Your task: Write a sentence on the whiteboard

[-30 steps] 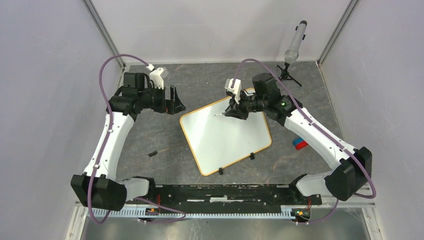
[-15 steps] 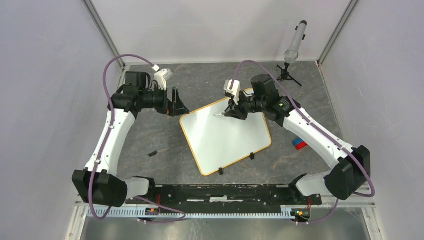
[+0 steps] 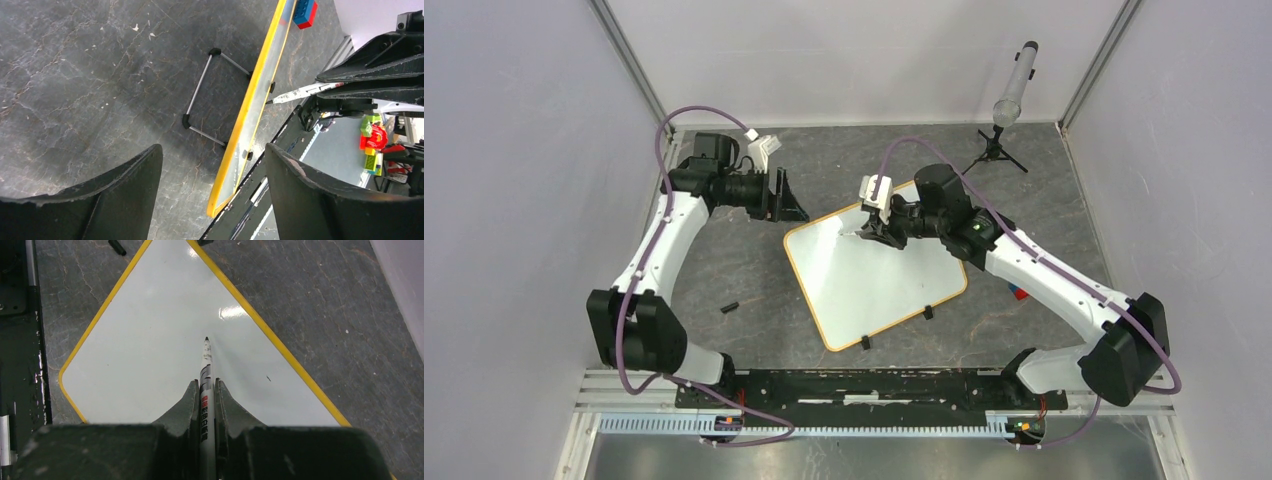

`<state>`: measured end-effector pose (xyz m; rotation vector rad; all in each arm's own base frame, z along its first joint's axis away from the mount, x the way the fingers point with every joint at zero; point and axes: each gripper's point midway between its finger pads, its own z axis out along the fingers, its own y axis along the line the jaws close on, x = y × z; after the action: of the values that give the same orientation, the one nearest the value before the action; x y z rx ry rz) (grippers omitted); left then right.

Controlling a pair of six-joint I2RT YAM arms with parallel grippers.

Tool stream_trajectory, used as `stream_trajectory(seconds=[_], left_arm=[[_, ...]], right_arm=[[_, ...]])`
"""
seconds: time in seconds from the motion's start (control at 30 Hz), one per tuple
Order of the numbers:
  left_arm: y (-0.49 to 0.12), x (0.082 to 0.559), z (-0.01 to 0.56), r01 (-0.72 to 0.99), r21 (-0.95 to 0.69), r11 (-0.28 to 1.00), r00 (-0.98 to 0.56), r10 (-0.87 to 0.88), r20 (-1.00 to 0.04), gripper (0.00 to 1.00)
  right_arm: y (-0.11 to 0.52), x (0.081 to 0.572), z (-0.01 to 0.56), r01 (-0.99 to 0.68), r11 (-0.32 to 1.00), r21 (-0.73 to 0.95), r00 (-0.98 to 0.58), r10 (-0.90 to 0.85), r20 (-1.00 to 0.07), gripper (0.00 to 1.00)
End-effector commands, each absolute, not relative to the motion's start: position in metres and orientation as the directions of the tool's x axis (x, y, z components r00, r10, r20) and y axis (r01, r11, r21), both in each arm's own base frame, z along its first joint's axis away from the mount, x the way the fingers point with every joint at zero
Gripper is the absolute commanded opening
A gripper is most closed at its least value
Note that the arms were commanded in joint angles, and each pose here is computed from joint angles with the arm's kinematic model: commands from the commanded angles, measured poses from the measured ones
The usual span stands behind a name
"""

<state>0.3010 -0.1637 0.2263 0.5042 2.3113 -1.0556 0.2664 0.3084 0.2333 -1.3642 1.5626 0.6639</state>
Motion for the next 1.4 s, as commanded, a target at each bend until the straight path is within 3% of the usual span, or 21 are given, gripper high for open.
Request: stream_trajectory(seconds=[0.0, 0.17, 0.3, 0.5, 0.7, 1.03, 1.37], left_arm=[[-0.171, 0.305, 0.247, 0.611, -0.564, 0.555, -0.732, 0.126, -0.669, 0.79], [-0.177, 0.308, 0.245, 0.618, -0.593, 0.516, -0.739, 0.125, -0.662, 0.74], [-0.183, 0.308, 0.247, 0.616, -0.632, 0.47, -0.752, 0.114, -0.649, 0.61], [-0.195, 0.297, 0.246, 0.621, -0.671, 0.405, -0.765, 0.13, -0.63, 0.57], [-0.208, 0.292, 0.235, 0.619, -0.691, 0.374, -0.78, 0.188, -0.597, 0.46], [-0.234, 0.295, 0.228, 0.642, -0.698, 0.318, -0.767, 0.269, -0.583, 0.11], [-0.249, 0.288, 0.207, 0.658, -0.699, 0.279, -0.741, 0.407, -0.535, 0.02]], right_arm=[[0.316, 0.266, 0.25, -0.946, 0.245, -0.212, 0.101, -0.399, -0.912, 0.0], [0.319, 0.264, 0.247, -0.951, 0.235, -0.203, 0.097, -0.397, -0.913, 0.0], [0.32, 0.263, 0.25, -0.951, 0.236, -0.198, 0.094, -0.39, -0.916, 0.0], [0.323, 0.251, 0.259, -0.966, 0.188, -0.178, 0.098, -0.37, -0.924, 0.0], [0.325, 0.239, 0.268, -0.978, 0.146, -0.145, 0.088, -0.344, -0.935, 0.0], [0.321, 0.231, 0.272, -0.98, 0.139, -0.142, 0.088, -0.339, -0.937, 0.0], [0.326, 0.236, 0.271, -0.98, 0.153, -0.128, 0.073, -0.322, -0.944, 0.0]])
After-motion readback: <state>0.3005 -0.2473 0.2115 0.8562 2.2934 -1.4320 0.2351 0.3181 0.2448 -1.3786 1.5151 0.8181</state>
